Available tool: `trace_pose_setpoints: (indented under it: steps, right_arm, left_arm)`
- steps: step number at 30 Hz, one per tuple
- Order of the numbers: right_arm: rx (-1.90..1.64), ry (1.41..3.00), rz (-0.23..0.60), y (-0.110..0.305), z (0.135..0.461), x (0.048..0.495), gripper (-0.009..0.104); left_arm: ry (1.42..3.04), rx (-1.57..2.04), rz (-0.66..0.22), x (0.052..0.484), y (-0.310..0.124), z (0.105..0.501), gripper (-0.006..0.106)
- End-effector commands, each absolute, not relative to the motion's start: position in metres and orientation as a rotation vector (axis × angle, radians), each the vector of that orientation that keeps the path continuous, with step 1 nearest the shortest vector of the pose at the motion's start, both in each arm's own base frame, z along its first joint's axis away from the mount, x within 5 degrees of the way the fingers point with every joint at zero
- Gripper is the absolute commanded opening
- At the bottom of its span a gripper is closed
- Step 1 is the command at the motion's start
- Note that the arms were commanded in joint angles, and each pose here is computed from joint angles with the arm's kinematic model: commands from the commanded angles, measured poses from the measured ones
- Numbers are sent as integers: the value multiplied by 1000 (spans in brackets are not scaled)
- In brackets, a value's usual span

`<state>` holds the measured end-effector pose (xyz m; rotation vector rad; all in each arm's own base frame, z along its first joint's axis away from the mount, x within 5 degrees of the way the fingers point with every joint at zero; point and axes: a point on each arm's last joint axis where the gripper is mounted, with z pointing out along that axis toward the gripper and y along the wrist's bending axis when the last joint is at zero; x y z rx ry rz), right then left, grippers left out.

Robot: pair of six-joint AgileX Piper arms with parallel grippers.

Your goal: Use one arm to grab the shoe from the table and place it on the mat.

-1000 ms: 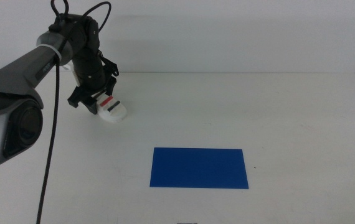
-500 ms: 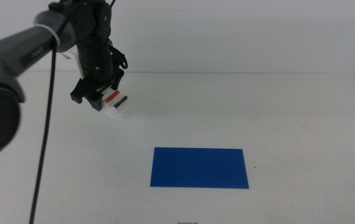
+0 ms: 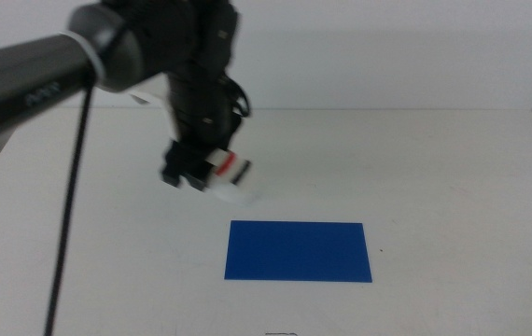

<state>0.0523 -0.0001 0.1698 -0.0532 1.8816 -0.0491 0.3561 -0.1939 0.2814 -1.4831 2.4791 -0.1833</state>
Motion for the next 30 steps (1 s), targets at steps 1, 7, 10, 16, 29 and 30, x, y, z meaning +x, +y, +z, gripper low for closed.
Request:
trace_pose_setpoints:
  steps: [1, 7, 10, 16, 29, 30]
  right_arm:
    - [-68, 1788, -68, 0, 182, 52, 94]
    - [-68, 1788, -68, 0, 182, 52, 94]
    - [-68, 1788, -68, 0, 182, 52, 94]
    - [-68, 1788, -68, 0, 182, 52, 94]
    - [-68, 1788, -68, 0, 182, 52, 94]
    - [-68, 1788, -68, 0, 182, 52, 94]
  left_arm:
    - [2441, -1528, -201, 335, -203, 307, -2]
    - [2456, -1583, -290, 325, -255, 279, -2]
    - [2478, -1601, -333, 324, -275, 259, -2]
    - [2542, -1610, -323, 330, -300, 232, -2]
    - [2731, -1306, -198, 330, -306, 233, -2]
    - [2764, -1238, -180, 329, -306, 233, -2]
